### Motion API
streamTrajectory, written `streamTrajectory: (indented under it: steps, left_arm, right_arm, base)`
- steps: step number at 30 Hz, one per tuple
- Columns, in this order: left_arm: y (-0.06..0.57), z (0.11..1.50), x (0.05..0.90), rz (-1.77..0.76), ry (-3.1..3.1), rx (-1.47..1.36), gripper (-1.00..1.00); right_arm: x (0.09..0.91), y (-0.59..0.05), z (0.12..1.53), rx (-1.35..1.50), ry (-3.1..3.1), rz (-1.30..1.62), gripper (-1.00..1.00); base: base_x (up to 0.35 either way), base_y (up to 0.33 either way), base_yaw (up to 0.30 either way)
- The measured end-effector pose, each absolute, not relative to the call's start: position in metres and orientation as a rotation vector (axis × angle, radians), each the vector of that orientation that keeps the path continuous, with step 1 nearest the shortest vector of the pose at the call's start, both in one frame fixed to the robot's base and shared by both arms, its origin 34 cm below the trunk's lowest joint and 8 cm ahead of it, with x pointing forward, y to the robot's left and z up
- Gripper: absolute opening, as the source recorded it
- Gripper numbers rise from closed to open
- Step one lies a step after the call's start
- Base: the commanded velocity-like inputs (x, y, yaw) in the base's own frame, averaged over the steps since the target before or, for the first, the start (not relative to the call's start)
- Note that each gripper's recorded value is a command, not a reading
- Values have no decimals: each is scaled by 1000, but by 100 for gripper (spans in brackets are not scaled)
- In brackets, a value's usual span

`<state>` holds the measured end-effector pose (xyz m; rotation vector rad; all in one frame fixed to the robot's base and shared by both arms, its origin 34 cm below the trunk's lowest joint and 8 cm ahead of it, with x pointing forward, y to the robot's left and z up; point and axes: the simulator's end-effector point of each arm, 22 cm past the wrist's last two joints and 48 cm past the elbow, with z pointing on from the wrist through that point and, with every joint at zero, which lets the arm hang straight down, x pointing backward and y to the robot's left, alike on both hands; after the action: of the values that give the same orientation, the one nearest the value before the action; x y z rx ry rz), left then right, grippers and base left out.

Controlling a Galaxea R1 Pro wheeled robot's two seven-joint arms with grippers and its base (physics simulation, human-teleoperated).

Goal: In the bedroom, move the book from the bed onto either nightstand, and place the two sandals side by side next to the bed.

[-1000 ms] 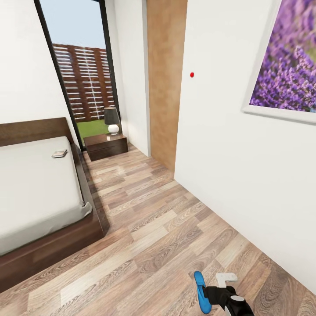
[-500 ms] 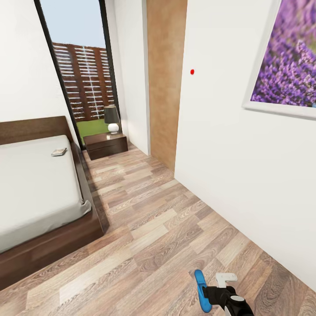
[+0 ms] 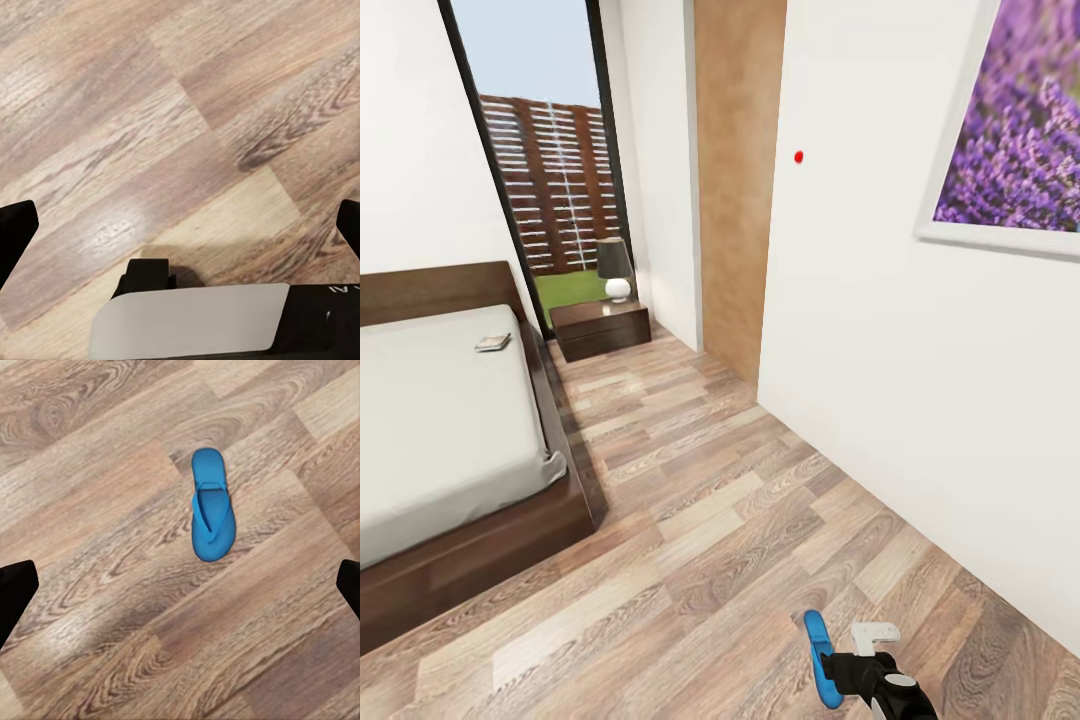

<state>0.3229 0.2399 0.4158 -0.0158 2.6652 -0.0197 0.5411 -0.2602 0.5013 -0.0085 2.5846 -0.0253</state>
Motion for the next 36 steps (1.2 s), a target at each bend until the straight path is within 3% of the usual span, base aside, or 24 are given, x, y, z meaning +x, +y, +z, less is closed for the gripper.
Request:
streamTrajectory:
  steps: [6,12,19,36]
  left_arm:
    - [241,419,331,-19,2646,-15,100]
    - [240,522,489,-16,2303,-19,100]
    - [230,617,584,-45,2179,-24,100]
    - [194,607,597,-95,2148,66,100]
  right_arm:
    - [541,-260,501,-9,2585,-25,100]
    - [539,-260,500,-9,2590,-25,100]
    - [527,-260,489,-11,2624,-26,100]
    - [522,-262,461,-8,2633,-29,100]
  base:
    - [0,0,0]
    - [0,0,0]
    - [0,0,0]
    - [0,0,0]
